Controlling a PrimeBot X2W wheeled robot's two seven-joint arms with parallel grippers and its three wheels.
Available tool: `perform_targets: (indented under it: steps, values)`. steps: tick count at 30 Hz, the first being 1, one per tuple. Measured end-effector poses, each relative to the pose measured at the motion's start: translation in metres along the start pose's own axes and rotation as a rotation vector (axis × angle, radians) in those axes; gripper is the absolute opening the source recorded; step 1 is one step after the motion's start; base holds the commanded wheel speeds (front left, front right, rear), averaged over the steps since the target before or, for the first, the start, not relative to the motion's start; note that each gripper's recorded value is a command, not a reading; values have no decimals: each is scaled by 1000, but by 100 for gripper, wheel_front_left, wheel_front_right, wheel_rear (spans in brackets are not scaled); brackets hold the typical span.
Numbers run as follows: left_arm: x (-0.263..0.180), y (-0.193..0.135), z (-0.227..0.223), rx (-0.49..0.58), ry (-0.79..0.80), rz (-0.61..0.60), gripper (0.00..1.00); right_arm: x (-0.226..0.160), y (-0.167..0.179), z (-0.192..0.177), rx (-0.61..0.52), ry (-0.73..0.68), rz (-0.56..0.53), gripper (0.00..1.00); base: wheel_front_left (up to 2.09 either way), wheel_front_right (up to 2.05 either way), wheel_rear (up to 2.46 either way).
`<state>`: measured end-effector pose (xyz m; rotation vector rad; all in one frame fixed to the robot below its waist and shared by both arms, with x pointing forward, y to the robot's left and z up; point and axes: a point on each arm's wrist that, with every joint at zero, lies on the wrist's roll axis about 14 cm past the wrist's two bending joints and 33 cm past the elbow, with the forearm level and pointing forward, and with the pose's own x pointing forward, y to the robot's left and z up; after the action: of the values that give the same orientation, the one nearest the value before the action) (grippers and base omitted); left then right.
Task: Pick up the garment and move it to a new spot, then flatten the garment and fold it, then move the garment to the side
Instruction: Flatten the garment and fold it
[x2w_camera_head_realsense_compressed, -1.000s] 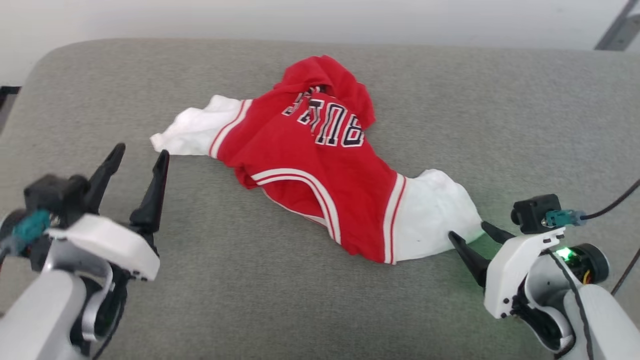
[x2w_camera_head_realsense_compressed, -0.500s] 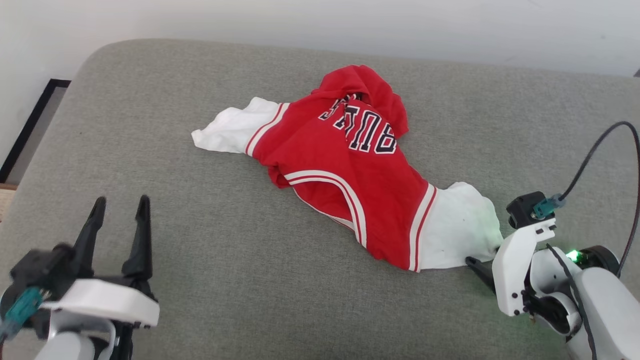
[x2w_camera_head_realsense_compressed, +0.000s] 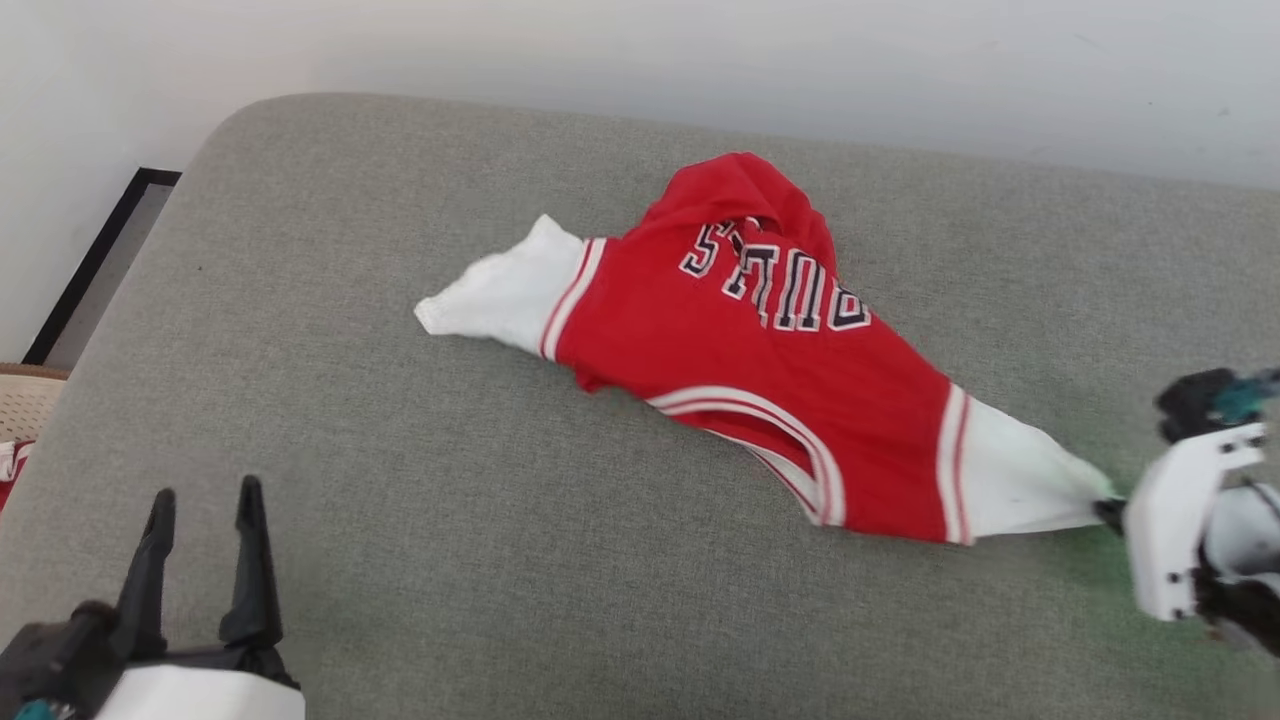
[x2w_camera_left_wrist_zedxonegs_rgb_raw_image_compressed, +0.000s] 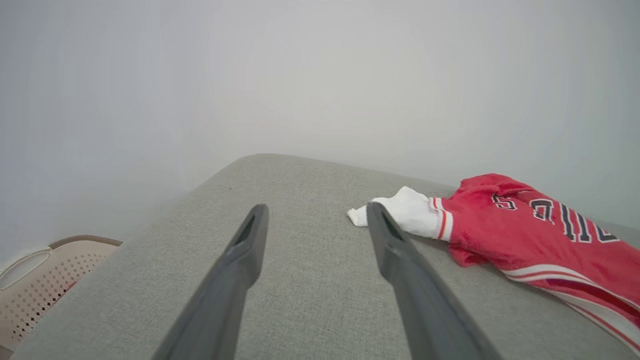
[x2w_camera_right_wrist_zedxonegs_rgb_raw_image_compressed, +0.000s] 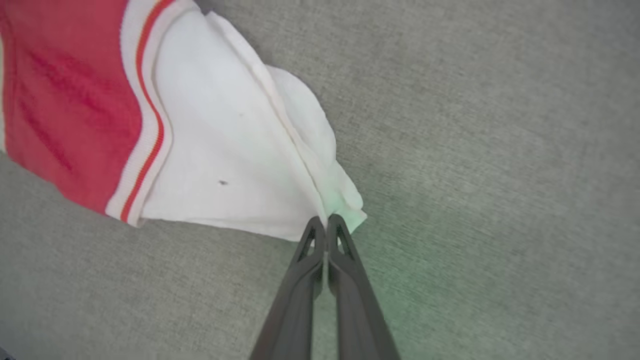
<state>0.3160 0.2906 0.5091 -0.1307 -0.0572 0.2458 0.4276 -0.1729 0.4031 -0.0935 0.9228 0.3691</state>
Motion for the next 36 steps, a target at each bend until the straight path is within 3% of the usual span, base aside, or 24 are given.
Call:
perform_targets:
  steps: [10, 17, 19, 20, 21, 25, 36]
  values:
    - [-7, 3, -8, -19, 5, 18, 100, -36, -87, -12, 88, 53, -194, 0, 0, 0, 0]
    - [-5, 1, -14, -15, 16, 13, 100, -26, -94, -25, 136, 84, -213, 0, 0, 0, 0]
    - [-3, -2, -15, -15, 16, 4, 100, -20, -92, -24, 145, 70, -211, 39, 0, 0, 0]
    - [-1, -4, -15, -18, 16, -2, 100, -18, -92, -22, 145, 65, -213, 81, 0, 0, 0]
    - [0, -6, -16, -13, 19, -9, 100, -17, -92, -21, 144, 62, -214, 100, 0, 0, 0]
    - [10, -13, -15, -8, 13, -41, 100, -15, -90, -17, 145, 33, -210, 100, 0, 0, 0]
    - [46, -45, -18, 13, 62, -200, 100, -42, -82, 11, 179, -231, -205, 100, 0, 0, 0]
